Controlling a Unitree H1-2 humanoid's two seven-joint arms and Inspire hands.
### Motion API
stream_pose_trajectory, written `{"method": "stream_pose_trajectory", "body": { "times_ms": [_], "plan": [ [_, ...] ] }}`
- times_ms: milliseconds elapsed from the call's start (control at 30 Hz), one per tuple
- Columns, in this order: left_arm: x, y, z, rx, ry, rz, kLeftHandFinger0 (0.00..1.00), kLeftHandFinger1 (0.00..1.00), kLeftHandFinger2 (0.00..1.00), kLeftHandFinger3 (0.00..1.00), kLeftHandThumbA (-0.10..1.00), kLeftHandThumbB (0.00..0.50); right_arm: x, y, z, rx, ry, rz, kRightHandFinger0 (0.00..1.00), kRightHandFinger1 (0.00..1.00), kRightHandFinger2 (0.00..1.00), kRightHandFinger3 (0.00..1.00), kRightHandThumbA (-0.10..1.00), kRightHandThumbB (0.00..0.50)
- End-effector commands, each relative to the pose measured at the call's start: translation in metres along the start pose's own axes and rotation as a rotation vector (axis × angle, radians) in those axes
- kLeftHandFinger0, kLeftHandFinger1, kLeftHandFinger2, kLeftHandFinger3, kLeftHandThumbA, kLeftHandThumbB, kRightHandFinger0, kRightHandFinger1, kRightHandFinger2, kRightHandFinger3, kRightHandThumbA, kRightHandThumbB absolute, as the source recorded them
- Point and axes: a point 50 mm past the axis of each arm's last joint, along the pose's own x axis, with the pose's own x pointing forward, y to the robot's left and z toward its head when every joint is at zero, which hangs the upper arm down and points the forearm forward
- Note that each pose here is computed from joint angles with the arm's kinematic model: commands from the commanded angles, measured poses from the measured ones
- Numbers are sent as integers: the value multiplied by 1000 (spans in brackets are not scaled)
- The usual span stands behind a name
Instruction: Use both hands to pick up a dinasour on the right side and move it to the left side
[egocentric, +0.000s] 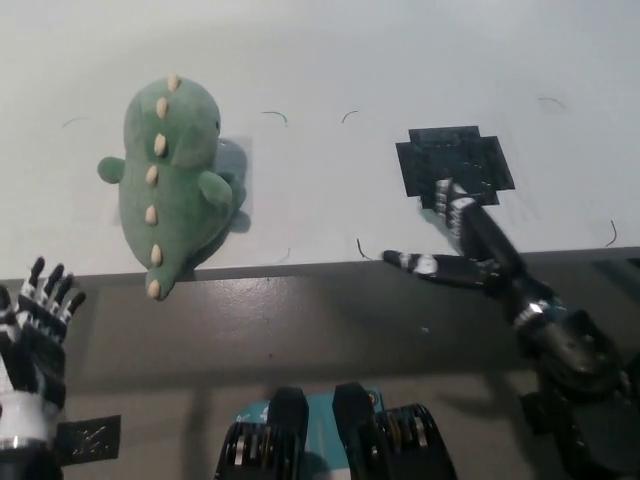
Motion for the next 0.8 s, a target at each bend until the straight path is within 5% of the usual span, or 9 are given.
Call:
{"method": "stream_pose_trajectory", "body": {
  "times_ms": [0,600,767],
  "plan": [
    [-8,-11,17,49,-38,-4,1000,1000,1000,1000,1000,302,-14,-25,19,28,-52,-8,1000,1000,1000,1000,1000,116],
    [-43,-42,7,65,-26,-62,1000,1000,1000,1000,1000,325,-93,-82,5,-86,-98,-134,1000,1000,1000,1000,1000,114],
    [-48,-46,12,68,-58,-67,1000,1000,1000,1000,1000,298,-120,-91,-2,-70,-59,-149,1000,1000,1000,1000,1000,166]
  ]
}}
